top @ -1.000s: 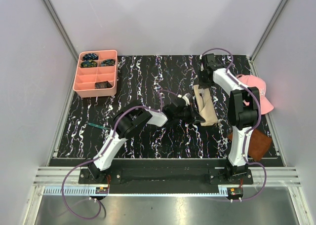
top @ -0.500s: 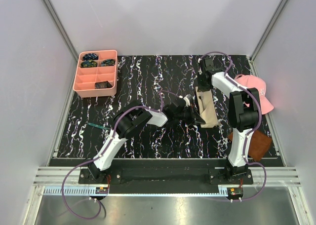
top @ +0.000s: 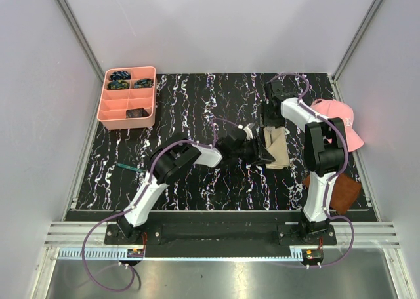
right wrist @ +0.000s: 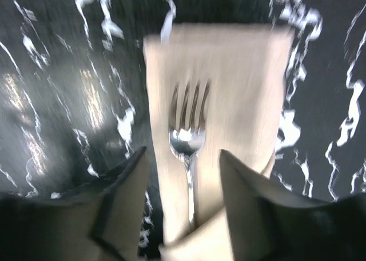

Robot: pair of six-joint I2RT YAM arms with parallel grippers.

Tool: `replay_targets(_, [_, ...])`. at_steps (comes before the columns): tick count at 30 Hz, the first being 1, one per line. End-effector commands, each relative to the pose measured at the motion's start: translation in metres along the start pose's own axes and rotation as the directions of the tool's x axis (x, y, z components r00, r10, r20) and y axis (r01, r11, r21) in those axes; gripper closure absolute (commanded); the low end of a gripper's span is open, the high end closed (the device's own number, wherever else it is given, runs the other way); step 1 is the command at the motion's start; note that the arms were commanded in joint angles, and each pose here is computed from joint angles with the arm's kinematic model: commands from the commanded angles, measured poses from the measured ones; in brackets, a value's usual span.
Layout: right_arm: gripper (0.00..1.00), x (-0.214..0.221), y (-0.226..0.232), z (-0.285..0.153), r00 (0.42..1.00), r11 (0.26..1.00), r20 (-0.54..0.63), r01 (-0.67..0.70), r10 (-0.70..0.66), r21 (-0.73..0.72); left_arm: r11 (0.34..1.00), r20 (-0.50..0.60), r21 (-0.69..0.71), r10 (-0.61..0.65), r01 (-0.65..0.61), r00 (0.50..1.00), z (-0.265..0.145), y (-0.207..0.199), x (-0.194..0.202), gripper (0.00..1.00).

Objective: Fold the napkin into a case and place the utensils inside
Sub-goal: Insert the fork into the folded napkin, then pick up the knife from the corner of the board.

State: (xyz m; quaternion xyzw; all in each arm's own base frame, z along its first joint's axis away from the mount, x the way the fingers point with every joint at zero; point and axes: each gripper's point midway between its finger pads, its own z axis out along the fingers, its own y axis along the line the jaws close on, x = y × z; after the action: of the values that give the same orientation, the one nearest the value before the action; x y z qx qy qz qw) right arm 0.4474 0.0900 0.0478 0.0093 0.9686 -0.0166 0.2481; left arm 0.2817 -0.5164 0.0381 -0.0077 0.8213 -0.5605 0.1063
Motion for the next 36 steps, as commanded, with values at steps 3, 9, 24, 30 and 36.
replay_targets(3, [0.20, -0.021, 0.003, -0.041, 0.999, 1.000, 0.041, -0.009, 0.009, 0.002, 0.997, 0.125, -0.004, 0.081, -0.081, 0.989, -0.035, -0.030, -0.042, 0.56])
replay_targets(9, [0.04, -0.031, -0.010, -0.085, 0.990, 0.993, 0.094, -0.109, 0.104, 0.051, 0.981, 0.162, -0.083, 0.188, -0.177, 0.969, -0.117, -0.056, -0.048, 0.52])
replay_targets(24, [0.00, 0.018, 0.074, -0.147, 0.992, 0.980, 0.118, -0.019, 0.043, -0.198, 0.428, 0.672, -0.686, 0.061, 0.588, 0.738, -0.453, 0.144, -0.012, 0.37])
replay_targets(30, [0.00, 0.030, 0.082, -0.153, 0.993, 0.979, 0.118, 0.017, 0.008, -0.204, 0.226, 0.768, -0.622, -0.012, 0.749, 0.641, -0.500, 0.188, -0.021, 0.35])
replay_targets(36, [0.00, 0.035, 0.076, -0.161, 0.990, 0.978, 0.138, 0.025, 0.004, -0.207, 0.115, 0.820, -0.564, -0.041, 0.818, 0.571, -0.511, 0.208, -0.046, 0.44])
